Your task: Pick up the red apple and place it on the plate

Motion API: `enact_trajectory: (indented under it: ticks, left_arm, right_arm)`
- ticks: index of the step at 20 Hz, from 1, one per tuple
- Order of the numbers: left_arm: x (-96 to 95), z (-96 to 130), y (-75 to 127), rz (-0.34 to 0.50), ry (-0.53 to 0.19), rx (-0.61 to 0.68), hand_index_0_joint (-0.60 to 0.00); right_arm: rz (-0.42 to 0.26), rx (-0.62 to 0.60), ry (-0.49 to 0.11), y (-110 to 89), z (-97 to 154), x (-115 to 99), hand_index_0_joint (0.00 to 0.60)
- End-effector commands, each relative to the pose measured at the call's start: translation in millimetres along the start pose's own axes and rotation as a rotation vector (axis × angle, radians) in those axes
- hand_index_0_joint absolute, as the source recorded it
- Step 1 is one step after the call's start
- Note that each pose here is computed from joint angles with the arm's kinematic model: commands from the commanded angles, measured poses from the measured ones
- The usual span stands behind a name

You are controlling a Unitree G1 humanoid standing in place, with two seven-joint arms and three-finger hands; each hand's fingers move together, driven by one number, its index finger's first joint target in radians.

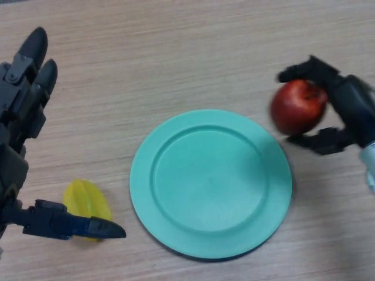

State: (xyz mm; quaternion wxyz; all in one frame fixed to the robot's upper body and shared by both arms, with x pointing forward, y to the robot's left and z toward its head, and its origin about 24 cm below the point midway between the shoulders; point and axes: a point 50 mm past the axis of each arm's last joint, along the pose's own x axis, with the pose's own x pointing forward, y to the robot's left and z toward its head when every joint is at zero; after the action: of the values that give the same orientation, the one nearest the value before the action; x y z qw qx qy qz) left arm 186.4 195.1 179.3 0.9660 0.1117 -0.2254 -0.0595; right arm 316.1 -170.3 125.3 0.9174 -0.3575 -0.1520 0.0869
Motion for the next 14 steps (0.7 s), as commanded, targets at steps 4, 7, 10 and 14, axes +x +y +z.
enact_trajectory:
  ticks: [4, 7, 10, 14]
  left_arm:
    - [-0.2, 29.4, 12.0, 0.038, -0.185, 0.103, 0.000]
    - [-1.0, 31.8, 15.7, 0.033, -0.191, 0.096, 0.000]
    - [-1.2, 31.6, 18.3, 0.035, -0.188, 0.093, 0.000]
    - [0.6, 32.1, 21.1, 0.036, -0.185, 0.119, 0.000]
  right_arm:
    - [0.100, -0.122, -0.216, 40.8, 39.8, -9.2, 0.600]
    - [0.134, -0.038, -0.181, 57.9, 42.1, -18.6, 0.600]
    - [0.141, -0.009, -0.193, 57.0, 49.5, -20.7, 0.401]
    - [0.131, 0.282, -0.159, 31.3, 79.2, -26.1, 0.000]
